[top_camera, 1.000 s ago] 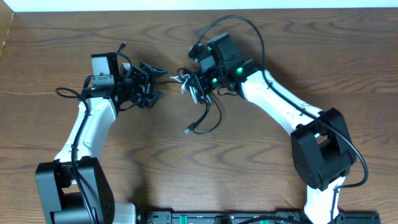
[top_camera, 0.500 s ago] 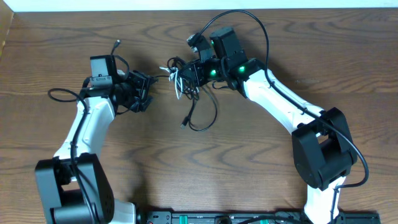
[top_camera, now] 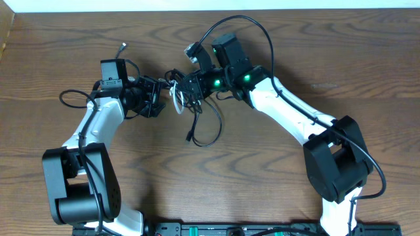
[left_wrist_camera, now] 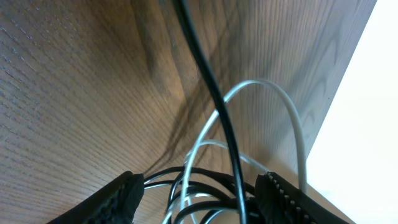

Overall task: Untangle cables
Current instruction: 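Pull the bundle rightward with the right gripper while left holds one black cable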

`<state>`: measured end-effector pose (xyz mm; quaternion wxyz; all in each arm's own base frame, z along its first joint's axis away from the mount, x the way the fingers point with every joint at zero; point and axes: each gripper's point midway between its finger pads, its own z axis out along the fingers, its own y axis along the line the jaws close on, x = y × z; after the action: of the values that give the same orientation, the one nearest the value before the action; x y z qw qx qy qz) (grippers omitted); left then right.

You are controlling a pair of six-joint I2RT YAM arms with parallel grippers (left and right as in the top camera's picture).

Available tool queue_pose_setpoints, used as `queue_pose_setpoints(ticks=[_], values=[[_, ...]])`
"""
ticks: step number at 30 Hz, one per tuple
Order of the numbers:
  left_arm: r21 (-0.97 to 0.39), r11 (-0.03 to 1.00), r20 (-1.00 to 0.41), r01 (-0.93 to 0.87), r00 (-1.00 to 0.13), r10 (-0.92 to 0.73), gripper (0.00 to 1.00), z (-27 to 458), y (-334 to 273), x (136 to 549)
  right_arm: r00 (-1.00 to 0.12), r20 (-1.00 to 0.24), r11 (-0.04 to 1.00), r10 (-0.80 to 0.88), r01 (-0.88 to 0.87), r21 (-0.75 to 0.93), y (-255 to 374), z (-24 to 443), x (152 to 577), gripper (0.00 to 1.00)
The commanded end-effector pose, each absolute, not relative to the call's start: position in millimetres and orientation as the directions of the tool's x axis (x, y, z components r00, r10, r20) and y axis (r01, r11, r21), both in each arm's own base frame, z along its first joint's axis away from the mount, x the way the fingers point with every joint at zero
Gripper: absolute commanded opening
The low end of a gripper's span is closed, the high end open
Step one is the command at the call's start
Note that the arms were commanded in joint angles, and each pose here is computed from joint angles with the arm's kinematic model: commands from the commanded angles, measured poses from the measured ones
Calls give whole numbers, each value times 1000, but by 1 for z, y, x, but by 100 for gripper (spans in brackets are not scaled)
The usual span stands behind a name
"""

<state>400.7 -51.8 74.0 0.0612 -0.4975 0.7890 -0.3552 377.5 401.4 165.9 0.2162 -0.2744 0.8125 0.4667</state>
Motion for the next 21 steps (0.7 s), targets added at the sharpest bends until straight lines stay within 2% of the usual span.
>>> queue_pose_setpoints(ticks=[1, 4, 9, 16, 21], values=[[-620, 241, 275, -747, -494, -825, 62, 72, -52, 401, -719, -643, 353, -262, -692, 630, 411, 186, 364, 1], [-620, 241, 275, -747, -494, -825, 58, 72, -52, 401, -716, -644, 347, -269, -696, 629, 414, 186, 360, 1], [-619, 241, 275, -747, -495, -824, 45, 72, -52, 400, -717, -643, 345, -270, -696, 630, 414, 186, 360, 1], [-613, 241, 280, -752, -492, -824, 43, 71, -52, 399, -717, -639, 319, -278, -697, 643, 416, 188, 355, 1], [-607, 241, 281, -757, -489, -826, 31, 70, -52, 398, -717, -639, 318, -278, -697, 643, 416, 188, 355, 1]])
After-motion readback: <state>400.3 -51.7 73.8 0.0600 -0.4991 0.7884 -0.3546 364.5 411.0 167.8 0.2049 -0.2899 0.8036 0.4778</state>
